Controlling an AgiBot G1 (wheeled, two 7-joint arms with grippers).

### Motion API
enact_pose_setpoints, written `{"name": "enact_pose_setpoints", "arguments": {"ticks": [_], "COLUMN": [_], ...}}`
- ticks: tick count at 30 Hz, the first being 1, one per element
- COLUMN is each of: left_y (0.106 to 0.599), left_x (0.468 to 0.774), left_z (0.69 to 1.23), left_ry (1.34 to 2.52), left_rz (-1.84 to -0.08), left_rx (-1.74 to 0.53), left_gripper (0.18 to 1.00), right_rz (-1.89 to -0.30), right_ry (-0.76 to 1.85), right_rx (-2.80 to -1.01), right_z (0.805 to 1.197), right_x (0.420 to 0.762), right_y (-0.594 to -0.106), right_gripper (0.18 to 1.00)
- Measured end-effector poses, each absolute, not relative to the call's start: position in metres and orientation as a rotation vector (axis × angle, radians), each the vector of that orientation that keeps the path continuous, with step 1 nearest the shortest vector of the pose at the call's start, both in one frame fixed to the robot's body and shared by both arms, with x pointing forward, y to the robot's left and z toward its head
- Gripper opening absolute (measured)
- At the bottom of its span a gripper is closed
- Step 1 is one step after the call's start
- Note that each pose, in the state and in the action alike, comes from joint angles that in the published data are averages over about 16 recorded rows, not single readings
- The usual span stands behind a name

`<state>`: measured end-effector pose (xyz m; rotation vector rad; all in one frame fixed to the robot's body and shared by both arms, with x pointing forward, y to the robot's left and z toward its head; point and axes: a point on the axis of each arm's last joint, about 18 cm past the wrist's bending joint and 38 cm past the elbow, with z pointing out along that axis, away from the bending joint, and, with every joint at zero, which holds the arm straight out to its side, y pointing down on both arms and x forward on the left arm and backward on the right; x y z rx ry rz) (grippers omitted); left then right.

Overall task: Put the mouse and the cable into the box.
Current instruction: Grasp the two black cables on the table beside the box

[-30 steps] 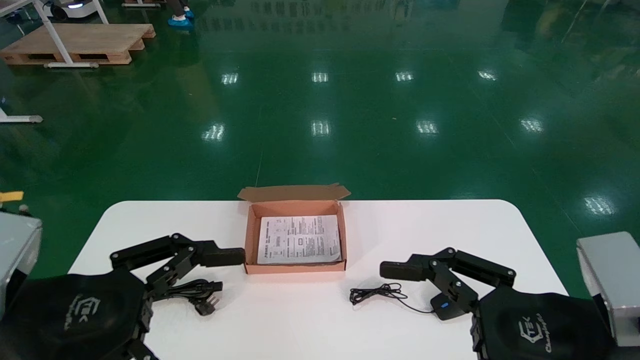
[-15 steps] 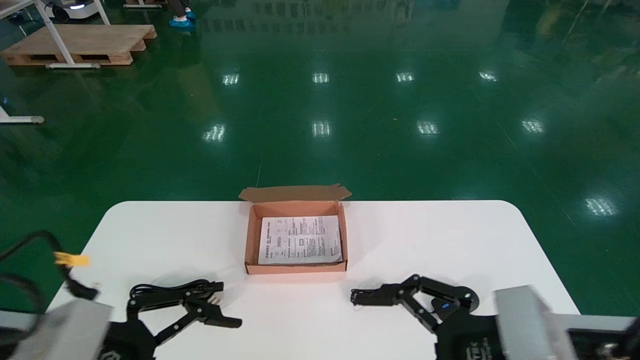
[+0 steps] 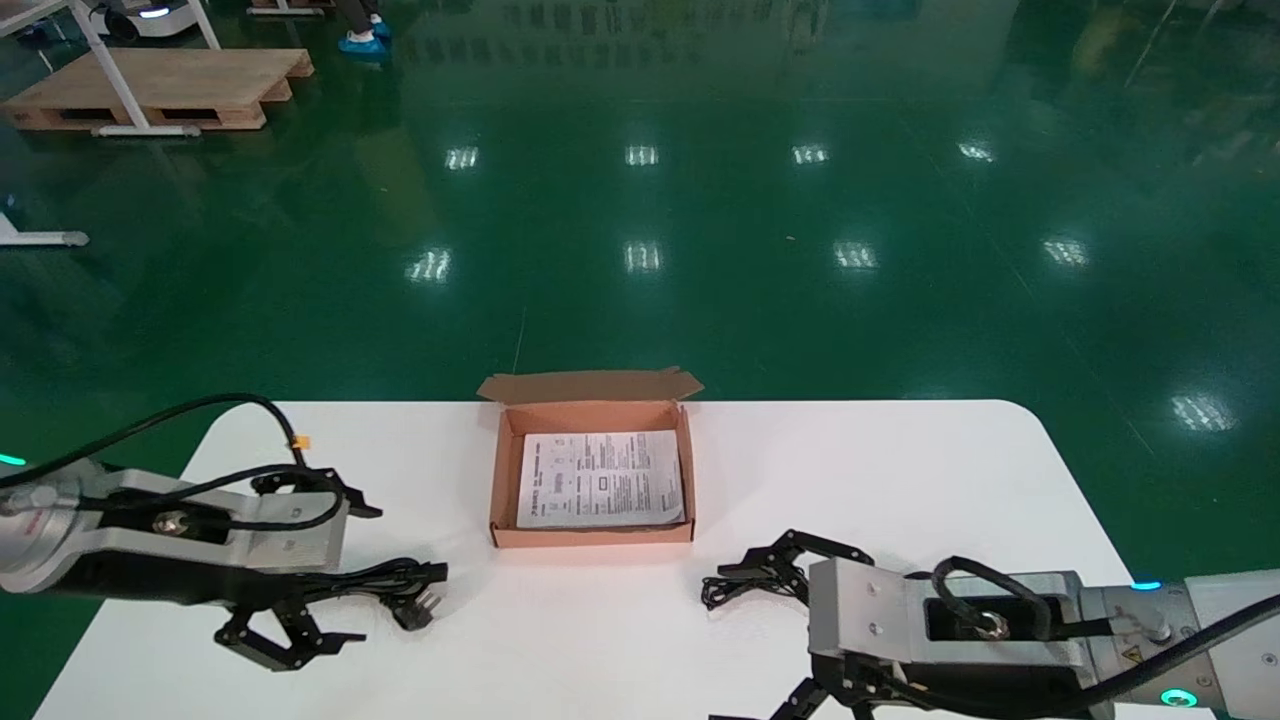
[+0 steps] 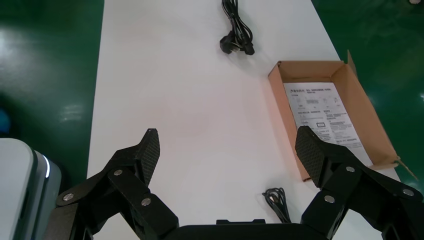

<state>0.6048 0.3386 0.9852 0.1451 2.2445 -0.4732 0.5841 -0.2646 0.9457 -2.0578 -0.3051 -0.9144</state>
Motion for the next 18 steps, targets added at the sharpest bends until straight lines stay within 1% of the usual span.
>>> {"name": "enact_pose_setpoints", "arguments": {"ticks": [7,18], "left_y": [0.342,0.352], "left_x": [0.623,0.684], "left_z": [0.965,0.921], "left_ry": [2.254,2.241], "left_rz": [-0.371,-0.198], "left_rx": [0.12,0.013], "left_gripper": [1.001,1.001], "right_rz": [-0.919,-0.933], "right_ry": [-0.276,-0.23], "right_rx": [-2.075,-2.131], "right_z": [0.939,0.924], "right_x": [0.586,0.587], "right_y": [-0.267,-0.27], "right_gripper": [1.001,1.001]}}
